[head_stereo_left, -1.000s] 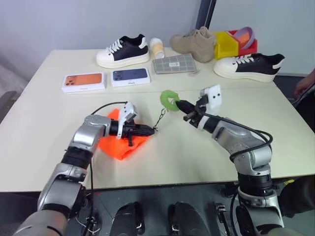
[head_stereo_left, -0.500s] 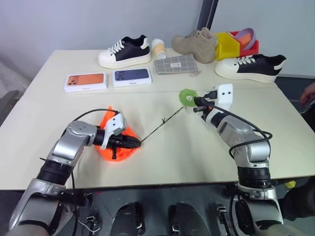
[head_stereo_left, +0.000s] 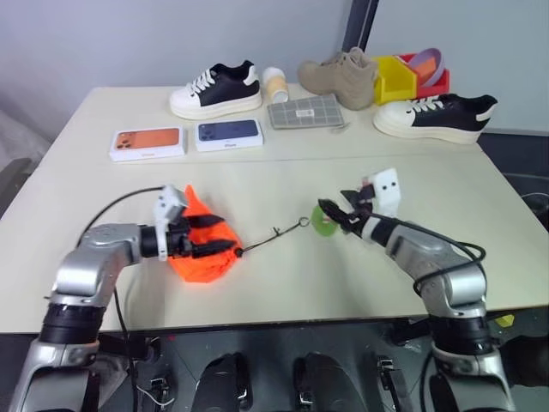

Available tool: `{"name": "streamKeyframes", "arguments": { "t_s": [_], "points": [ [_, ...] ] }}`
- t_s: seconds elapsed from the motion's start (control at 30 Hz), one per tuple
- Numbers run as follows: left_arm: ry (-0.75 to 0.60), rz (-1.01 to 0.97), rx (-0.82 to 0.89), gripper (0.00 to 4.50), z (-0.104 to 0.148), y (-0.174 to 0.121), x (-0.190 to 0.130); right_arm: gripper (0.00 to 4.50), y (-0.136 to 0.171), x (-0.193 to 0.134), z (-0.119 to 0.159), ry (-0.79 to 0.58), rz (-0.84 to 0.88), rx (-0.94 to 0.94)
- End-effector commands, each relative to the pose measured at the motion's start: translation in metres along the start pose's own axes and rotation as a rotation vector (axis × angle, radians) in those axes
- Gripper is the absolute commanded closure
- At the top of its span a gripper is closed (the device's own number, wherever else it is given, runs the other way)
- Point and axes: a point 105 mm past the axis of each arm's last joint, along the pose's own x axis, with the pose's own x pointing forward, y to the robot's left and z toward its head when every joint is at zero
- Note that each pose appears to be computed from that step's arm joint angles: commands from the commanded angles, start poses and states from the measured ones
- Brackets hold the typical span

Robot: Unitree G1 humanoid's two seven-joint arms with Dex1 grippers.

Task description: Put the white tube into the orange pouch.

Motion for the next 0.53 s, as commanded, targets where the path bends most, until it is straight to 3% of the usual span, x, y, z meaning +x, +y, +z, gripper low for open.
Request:
{"name": "streamKeyframes", "arguments": {
  "t_s": [0.03, 0.3, 0.53],
  "points": [
    [-0.065, 0.180, 0.063, 0.43, 0.014, 0.011, -0.027, 0.95, 0.006, -0.017, 0.018, -0.101, 0.087, -0.091],
    [-0.036, 0.463, 0.061, 0.43, -0.021, 0.020, -0.069, 0.95, -0.002, -0.039, -0.003, -0.057, 0.167, -0.146],
    [-0.044, 0.487, 0.042, 0.43, -0.029, 0.012, -0.073, 0.95, -0.004, -0.037, -0.009, -0.055, 0.194, -0.139]
  ]
}}
